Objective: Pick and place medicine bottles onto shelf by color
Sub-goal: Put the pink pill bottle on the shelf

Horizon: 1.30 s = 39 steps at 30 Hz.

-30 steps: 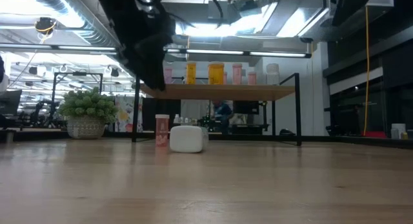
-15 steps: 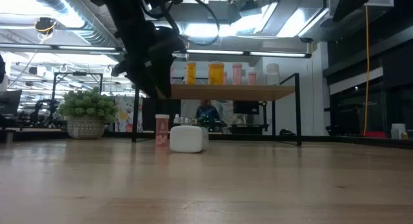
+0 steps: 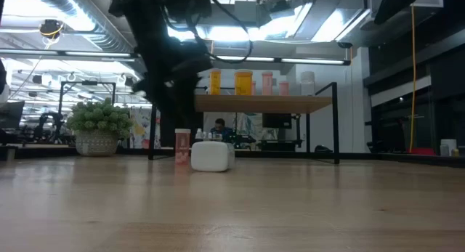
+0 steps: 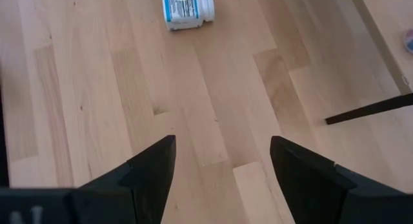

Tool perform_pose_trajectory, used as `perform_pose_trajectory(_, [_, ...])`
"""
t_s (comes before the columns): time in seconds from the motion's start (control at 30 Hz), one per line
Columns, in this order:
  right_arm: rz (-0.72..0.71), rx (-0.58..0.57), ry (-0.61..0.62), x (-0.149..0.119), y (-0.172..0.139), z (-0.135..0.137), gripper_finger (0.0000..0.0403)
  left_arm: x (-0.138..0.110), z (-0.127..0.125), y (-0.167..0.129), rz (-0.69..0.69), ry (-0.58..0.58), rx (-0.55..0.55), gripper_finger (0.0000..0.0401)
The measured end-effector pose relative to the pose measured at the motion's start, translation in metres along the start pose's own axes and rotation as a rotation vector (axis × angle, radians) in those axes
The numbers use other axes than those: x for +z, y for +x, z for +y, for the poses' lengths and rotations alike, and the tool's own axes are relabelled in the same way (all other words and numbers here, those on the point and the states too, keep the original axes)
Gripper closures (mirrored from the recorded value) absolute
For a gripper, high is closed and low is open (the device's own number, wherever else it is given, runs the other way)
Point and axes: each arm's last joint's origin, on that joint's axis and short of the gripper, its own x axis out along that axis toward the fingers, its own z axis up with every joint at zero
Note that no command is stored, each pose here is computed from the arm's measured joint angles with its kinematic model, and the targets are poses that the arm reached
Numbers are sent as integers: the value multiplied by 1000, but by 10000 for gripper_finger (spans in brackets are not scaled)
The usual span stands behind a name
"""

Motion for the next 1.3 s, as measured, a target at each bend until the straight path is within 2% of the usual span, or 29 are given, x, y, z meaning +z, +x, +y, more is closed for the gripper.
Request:
perform_pose_trajectory(0.3, [1, -1, 14, 0, 0, 0, 148, -6, -5, 14, 21, 10, 7, 182])
perform_pose_trajectory(1.0, [3, -2, 13, 0, 0, 0, 148, -8, -6, 16, 25, 7, 22, 182])
perform_pose_trajectory(1.3, [3, -2, 13, 0, 0, 0, 148, -8, -6, 16, 26, 3, 25, 202])
